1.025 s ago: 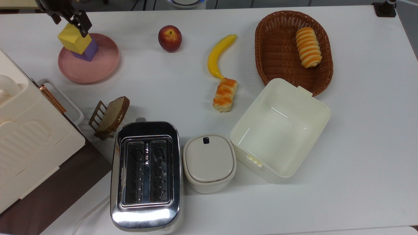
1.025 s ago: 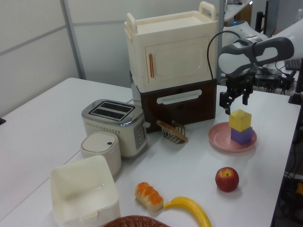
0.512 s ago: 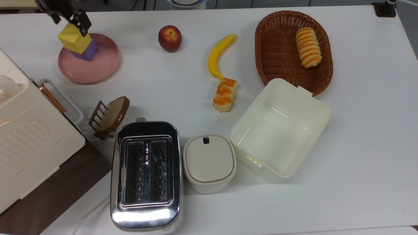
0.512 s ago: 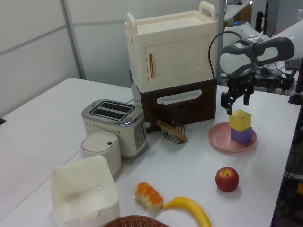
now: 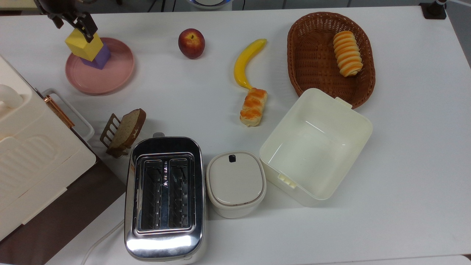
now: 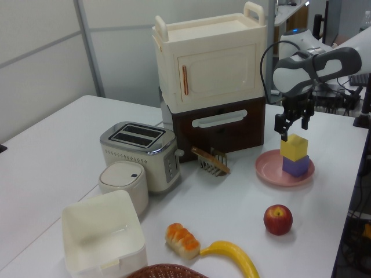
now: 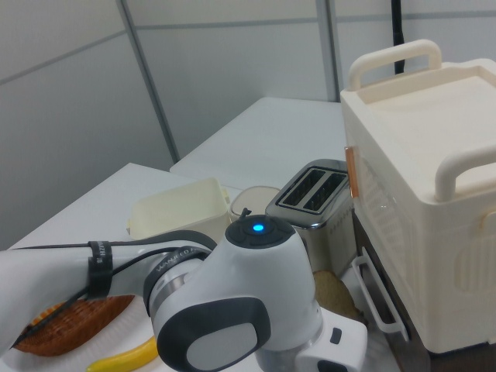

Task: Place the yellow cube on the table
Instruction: 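Close the gripper on the yellow cube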

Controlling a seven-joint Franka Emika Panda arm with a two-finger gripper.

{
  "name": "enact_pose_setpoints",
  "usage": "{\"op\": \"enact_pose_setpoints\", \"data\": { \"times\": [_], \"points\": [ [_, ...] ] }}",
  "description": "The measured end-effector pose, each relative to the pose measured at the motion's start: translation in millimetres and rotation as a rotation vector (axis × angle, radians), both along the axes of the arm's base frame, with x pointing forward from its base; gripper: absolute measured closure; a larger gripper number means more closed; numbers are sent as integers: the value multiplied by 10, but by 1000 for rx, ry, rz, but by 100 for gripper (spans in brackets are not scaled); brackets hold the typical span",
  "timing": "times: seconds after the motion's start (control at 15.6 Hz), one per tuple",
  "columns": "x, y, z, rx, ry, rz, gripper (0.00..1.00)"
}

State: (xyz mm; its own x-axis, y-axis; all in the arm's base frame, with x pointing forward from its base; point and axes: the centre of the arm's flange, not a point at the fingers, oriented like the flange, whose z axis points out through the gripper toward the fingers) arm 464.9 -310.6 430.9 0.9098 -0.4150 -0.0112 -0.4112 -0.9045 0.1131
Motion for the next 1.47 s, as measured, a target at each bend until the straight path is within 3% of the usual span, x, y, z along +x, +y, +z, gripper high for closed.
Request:
{"op": "enact_pose_setpoints", "data": {
  "times": [0.96, 1.22, 1.47],
  "points": [
    [-16, 25, -330, 7, 8, 14, 2],
    [-14, 24, -328, 10, 13, 66, 42],
    [-17, 22, -323, 12, 16, 102, 44]
  ]
}}
